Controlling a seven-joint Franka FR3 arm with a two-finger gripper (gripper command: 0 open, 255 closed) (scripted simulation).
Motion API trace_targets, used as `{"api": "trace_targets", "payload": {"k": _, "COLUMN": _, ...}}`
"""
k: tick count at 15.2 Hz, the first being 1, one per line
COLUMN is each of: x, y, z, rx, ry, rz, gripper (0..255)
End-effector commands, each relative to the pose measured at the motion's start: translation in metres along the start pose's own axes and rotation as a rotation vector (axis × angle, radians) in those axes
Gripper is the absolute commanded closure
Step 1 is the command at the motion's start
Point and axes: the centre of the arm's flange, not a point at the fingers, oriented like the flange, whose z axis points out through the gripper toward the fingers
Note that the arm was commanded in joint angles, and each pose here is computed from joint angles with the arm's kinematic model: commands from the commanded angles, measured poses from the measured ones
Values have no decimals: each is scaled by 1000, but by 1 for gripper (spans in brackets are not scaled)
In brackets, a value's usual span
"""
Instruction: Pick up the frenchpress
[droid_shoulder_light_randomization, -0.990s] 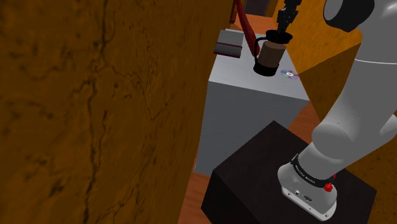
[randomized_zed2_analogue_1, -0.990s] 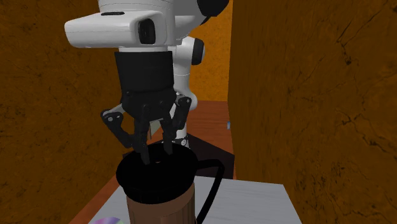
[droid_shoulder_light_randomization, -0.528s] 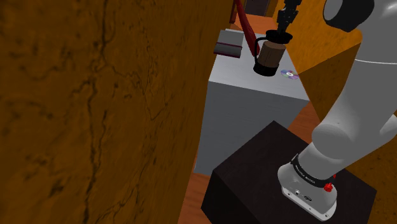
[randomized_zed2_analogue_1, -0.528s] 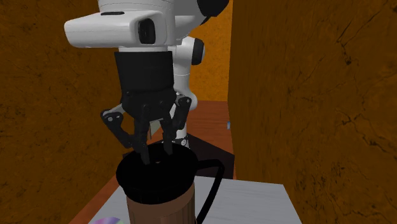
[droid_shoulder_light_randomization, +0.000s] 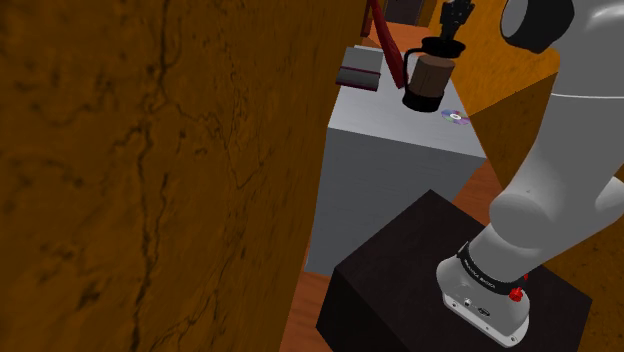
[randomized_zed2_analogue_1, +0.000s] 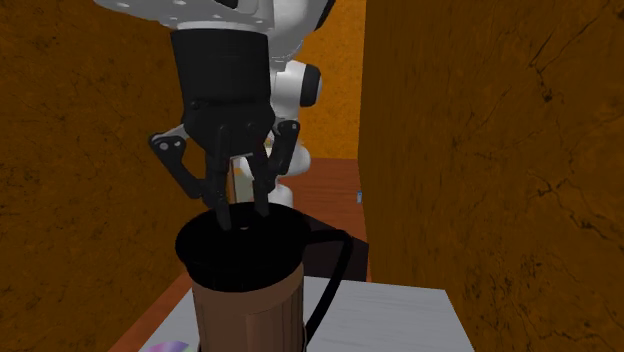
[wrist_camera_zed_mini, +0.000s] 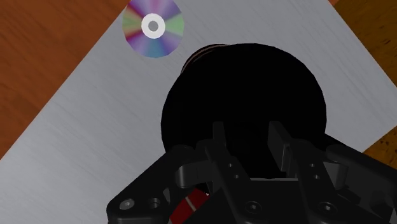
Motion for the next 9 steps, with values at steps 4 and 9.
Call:
{"api": "trace_targets", "payload": {"k": 4, "x": -2, "y": -3, "z": -28, "rx": -2, "ry": 3, "rz": 0, "gripper": 255}}
{"api": "trace_targets", "payload": {"k": 9, "x": -3, "y": -4, "z": -44, "rx": -2, "ry": 3, "rz": 0, "gripper": 255}}
